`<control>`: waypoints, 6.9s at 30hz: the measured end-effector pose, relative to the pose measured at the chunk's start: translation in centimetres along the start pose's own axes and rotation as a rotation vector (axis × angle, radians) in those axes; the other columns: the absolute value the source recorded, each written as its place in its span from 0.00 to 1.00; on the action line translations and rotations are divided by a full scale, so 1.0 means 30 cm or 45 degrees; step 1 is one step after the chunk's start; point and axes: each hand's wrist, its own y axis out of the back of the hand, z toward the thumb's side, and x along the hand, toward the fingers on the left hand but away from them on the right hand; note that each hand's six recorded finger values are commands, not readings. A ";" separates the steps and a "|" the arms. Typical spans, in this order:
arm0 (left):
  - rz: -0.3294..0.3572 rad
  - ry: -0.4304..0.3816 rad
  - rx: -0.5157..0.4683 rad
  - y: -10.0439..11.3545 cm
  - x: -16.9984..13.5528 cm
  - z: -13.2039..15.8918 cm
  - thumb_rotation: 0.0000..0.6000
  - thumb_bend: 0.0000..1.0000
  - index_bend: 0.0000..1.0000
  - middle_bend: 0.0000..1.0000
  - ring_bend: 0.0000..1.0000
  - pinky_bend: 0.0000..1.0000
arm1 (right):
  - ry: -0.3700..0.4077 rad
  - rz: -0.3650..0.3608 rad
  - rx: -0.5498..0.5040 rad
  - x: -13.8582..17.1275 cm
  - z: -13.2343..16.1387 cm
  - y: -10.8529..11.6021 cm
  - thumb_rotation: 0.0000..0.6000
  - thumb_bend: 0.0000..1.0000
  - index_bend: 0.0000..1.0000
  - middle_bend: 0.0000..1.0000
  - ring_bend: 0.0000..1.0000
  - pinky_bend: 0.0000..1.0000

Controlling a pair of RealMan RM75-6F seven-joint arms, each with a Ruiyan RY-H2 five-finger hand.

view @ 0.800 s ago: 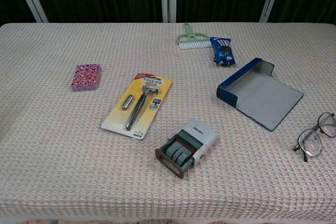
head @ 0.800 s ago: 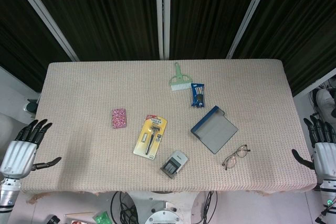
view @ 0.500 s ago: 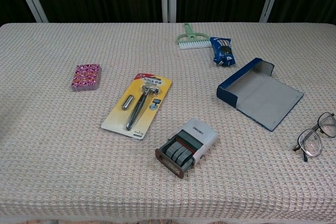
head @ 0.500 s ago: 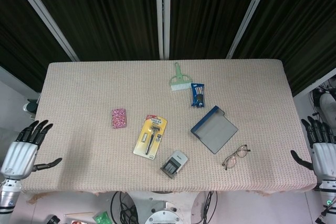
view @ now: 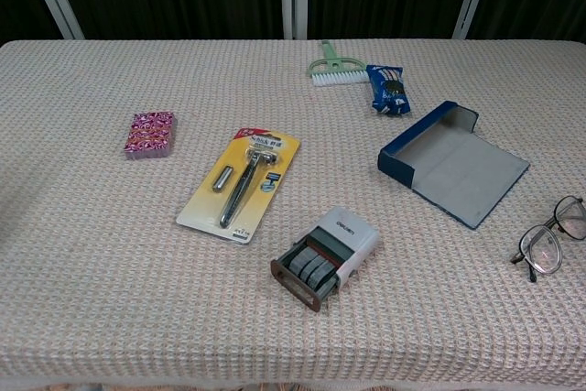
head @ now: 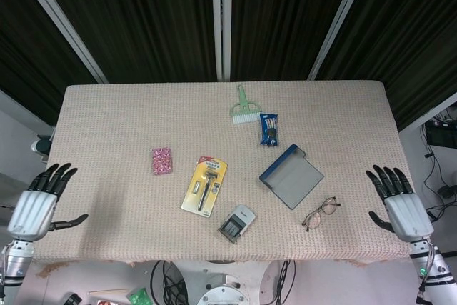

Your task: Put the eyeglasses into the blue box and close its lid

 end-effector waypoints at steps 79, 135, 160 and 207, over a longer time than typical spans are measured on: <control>-0.037 0.051 -0.002 -0.027 -0.011 -0.042 0.71 0.00 0.10 0.09 0.07 0.19 | 0.419 0.413 0.278 -0.270 0.348 -0.206 1.00 0.42 0.64 0.00 0.00 0.00; -0.073 0.107 -0.010 -0.040 -0.023 -0.102 0.76 0.00 0.10 0.09 0.07 0.19 | 0.370 0.229 0.201 -0.647 0.529 -0.151 1.00 0.37 0.33 0.00 0.00 0.00; -0.079 0.100 -0.024 -0.054 -0.034 -0.094 0.79 0.00 0.10 0.09 0.07 0.19 | 0.445 0.189 0.287 -0.427 0.352 -0.138 1.00 0.08 0.00 0.00 0.00 0.00; -0.078 0.110 -0.023 -0.052 -0.036 -0.114 0.80 0.00 0.10 0.09 0.07 0.19 | 0.449 0.121 0.022 -0.493 0.442 -0.266 1.00 0.44 0.42 0.00 0.00 0.00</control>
